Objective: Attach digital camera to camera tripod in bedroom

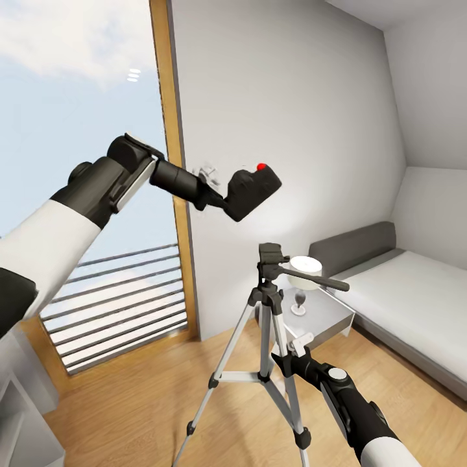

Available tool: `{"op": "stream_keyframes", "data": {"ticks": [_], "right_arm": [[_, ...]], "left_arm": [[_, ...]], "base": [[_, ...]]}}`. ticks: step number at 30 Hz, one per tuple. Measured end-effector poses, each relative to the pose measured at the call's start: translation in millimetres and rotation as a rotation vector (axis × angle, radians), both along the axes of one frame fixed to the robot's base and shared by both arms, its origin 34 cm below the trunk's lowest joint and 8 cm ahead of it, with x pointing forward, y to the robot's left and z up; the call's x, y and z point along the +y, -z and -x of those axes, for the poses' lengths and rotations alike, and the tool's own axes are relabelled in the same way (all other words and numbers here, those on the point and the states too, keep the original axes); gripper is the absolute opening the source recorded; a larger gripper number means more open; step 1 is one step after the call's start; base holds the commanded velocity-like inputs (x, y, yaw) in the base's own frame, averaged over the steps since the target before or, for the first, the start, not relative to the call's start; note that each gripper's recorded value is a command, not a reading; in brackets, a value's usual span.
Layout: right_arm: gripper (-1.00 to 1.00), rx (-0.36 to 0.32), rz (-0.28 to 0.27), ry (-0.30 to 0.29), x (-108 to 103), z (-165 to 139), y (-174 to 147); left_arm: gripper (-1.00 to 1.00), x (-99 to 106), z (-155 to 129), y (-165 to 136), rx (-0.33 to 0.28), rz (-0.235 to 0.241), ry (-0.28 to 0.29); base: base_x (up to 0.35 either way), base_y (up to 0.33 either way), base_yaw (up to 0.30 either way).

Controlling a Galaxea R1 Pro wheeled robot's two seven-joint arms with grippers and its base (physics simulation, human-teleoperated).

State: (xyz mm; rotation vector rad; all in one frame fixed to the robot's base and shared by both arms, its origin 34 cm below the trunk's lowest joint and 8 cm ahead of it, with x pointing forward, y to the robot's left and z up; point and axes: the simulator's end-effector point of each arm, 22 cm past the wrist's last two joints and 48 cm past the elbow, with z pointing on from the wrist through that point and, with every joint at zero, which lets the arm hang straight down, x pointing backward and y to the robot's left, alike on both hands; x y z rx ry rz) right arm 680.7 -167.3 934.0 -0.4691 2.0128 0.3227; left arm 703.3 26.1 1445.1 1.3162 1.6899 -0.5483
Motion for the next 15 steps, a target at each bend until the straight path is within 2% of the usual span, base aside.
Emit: {"op": "stream_keyframes", "data": {"ticks": [4,7,8,10,11,15], "right_arm": [[-1.0,0.001,-0.001,0.0,0,0,0],[-1.0,0.0,0.0,0.0,0,0,0],[-1.0,0.0,-0.002,0.001,0,0,0],[-1.0,0.0,-0.001,0.002,0,0,0],[-1.0,0.0,-0.001,0.004,-1,-1,0],[-1.0,-0.002,-0.001,0.009,-1,-1,0]], "left_arm": [[-1.0,-2,-2,-33,0.035,0.009,-0.024],[-1.0,-19,5,-56,0.103,0.009,-0.006],[-1.0,-26,8,-58,0.128,-0.006,0.002],[-1.0,-31,11,-57,0.143,-0.033,0.008],[-1.0,-35,13,-54,0.147,-0.061,0.015],[-1.0,-38,14,-47,0.126,-0.127,0.03]], "base": [[0.0,0.0,0.0],[0.0,0.0,0.0],[0.0,0.0,0.0],[0.0,0.0,0.0],[0.0,0.0,0.0],[0.0,0.0,0.0]]}}
